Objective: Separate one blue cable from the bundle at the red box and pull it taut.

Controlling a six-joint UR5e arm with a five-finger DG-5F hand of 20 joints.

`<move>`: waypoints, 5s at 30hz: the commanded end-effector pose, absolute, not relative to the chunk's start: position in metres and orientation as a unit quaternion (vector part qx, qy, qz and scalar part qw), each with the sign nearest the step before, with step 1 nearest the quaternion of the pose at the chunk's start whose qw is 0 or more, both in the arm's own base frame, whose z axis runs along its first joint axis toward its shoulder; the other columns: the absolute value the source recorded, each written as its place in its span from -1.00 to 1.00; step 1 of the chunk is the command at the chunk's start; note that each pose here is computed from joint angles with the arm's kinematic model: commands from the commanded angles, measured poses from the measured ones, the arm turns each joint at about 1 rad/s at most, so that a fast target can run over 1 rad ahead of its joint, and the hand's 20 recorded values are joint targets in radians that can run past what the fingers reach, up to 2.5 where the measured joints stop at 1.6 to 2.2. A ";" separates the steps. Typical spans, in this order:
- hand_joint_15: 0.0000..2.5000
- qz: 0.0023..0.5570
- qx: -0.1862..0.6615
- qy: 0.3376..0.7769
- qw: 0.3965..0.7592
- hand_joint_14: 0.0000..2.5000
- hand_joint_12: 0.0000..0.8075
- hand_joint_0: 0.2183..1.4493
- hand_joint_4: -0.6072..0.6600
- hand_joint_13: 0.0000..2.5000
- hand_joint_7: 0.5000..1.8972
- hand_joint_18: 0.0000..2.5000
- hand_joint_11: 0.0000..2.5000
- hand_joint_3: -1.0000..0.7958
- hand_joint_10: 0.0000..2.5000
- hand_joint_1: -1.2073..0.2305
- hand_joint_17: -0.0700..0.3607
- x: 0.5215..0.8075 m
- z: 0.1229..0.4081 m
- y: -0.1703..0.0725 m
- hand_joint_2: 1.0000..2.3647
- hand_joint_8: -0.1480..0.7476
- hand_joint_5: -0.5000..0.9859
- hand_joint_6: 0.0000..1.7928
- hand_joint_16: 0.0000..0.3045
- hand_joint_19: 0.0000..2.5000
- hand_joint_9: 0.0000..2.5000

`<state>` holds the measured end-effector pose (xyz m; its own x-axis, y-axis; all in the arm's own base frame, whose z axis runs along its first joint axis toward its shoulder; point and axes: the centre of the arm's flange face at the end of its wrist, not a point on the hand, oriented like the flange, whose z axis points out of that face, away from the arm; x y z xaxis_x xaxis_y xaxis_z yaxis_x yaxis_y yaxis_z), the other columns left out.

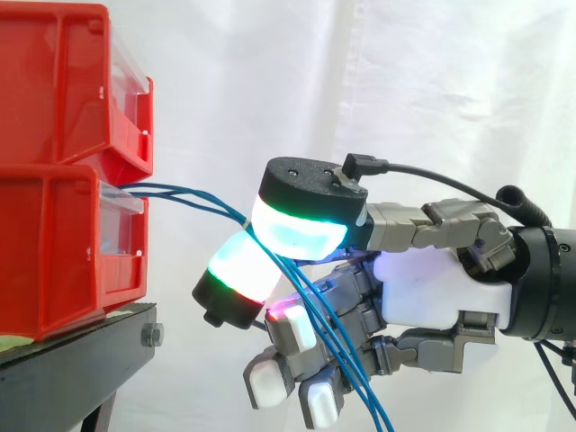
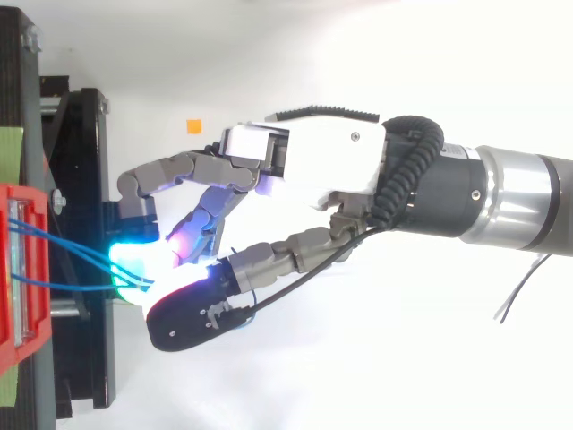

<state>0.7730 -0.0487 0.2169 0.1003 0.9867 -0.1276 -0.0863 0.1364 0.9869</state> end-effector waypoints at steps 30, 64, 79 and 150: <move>-0.57 0.464 0.466 0.483 0.578 -0.99 0.06 -0.33 0.23 -0.23 0.30 -0.22 -0.34 -0.14 -0.98 0.07 -0.09 0.773 0.217 -0.049 -0.97 0.19 -0.47 -0.26 -0.63 -0.53 -0.13; -0.57 0.461 0.468 0.484 0.577 -0.98 0.07 -0.30 0.19 -0.22 0.15 -0.23 -0.22 -0.15 -0.98 -0.31 -0.10 0.773 0.216 -0.045 -0.97 0.24 -0.57 -0.05 -0.64 -0.54 -0.12; -0.57 0.461 0.468 0.484 0.577 -0.99 0.07 -0.34 0.14 -0.21 0.17 -0.22 -0.31 -0.16 -0.98 0.08 -0.09 0.773 0.216 -0.045 -0.97 0.17 -0.51 -0.13 -0.63 -0.52 -0.10; -0.56 0.461 0.469 0.484 0.578 -0.98 0.06 -0.09 0.38 -0.31 0.02 -0.30 -0.16 -0.44 -0.98 -0.64 -0.11 0.772 0.216 -0.046 -1.00 0.21 -0.65 -0.05 -0.65 -0.58 -0.33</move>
<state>0.7726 -0.0459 0.2163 0.1056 0.9863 -0.1267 -0.0799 0.1354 0.9876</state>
